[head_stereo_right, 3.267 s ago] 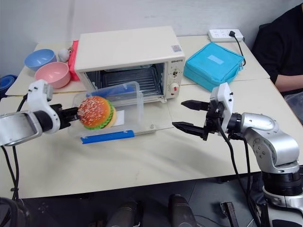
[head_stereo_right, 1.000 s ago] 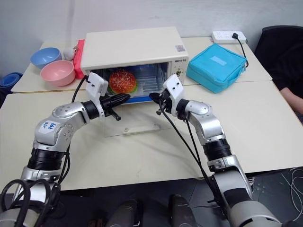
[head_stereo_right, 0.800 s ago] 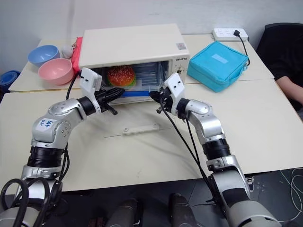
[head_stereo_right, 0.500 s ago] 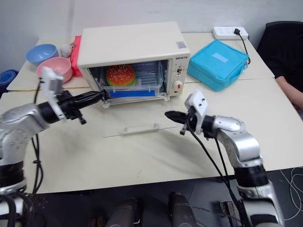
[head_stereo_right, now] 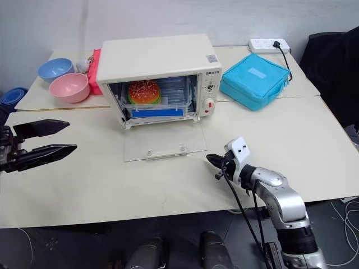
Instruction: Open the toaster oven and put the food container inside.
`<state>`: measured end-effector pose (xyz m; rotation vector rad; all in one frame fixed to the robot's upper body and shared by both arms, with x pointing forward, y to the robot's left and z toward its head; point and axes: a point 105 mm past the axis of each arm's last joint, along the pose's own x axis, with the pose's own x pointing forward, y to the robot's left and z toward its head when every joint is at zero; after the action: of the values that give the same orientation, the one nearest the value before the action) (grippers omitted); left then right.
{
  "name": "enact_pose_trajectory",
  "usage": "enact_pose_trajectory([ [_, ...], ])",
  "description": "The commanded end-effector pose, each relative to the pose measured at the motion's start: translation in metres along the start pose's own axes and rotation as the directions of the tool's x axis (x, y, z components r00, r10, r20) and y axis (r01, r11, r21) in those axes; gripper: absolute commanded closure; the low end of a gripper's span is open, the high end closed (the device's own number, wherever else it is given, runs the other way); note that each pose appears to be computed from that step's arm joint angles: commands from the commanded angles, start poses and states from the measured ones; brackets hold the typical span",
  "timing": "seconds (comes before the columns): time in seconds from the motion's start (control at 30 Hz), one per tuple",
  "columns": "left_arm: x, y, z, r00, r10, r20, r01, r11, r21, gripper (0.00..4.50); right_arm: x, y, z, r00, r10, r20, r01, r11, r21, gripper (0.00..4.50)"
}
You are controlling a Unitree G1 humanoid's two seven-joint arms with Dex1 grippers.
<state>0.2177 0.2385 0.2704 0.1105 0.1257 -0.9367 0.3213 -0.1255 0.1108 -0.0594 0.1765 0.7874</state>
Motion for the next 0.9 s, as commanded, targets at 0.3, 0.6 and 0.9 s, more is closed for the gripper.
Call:
enact_pose_trajectory([
  [0.3,-0.016,-0.004,0.012,0.998,-0.019,-0.059,0.027,0.99,0.138,0.04,0.026,-0.004,0.02,0.994,0.079,0.077,-0.076,0.996,-0.038,4.5],
  [0.6,-0.014,0.003,0.009,0.999,-0.005,-0.046,0.011,0.989,0.15,0.04,0.008,0.006,0.1,0.949,0.189,0.251,-0.17,0.981,-0.095,4.5],
  [0.9,-0.017,0.016,0.011,1.0,0.022,-0.018,-0.019,0.988,0.154,0.04,-0.037,-0.026,0.144,0.949,0.173,0.264,-0.132,0.978,-0.164,4.5],
])
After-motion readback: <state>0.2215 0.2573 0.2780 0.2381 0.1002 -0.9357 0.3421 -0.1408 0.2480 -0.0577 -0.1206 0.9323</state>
